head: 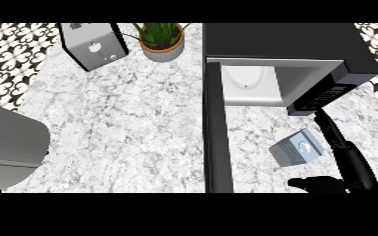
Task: Pick up the milk, place it into the microwave and close the microwave
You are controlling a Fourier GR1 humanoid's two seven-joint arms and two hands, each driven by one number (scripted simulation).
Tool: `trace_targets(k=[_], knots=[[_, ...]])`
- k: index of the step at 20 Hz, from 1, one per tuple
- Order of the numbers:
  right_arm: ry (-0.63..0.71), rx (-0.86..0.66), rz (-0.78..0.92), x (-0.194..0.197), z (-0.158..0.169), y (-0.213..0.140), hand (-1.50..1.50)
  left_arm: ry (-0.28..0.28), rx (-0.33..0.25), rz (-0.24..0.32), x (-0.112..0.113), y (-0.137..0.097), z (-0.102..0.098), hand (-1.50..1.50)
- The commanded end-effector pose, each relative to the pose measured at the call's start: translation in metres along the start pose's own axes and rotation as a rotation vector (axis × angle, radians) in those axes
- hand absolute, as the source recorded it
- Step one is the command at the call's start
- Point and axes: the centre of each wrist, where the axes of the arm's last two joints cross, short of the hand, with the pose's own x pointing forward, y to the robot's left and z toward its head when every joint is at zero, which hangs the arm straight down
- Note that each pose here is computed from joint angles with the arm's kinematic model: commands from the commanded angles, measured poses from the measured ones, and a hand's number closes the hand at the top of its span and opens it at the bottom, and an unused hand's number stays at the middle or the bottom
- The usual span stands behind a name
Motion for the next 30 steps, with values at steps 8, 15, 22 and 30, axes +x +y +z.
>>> trace_targets(k=[8, 15, 22, 30], knots=[[0.019, 0.062, 0.076, -0.079, 0.021, 0.006, -1.5, -0.136, -0.044, 0.067, 0.031, -0.003, 0.014, -1.5], [-0.01, 0.046, 0.001, -0.097, -0.012, 0.007, -1.5, -0.11, -0.035, 0.09, 0.026, 0.003, 0.02, -1.5], [-0.021, 0.047, -0.115, -0.116, 0.0, 0.011, 1.5, -0.116, -0.047, 0.093, 0.038, 0.001, 0.028, -1.5], [-0.068, 0.131, -0.133, -0.113, -0.039, 0.032, 1.5, -0.112, -0.057, 0.121, 0.025, 0.001, 0.026, -1.5]])
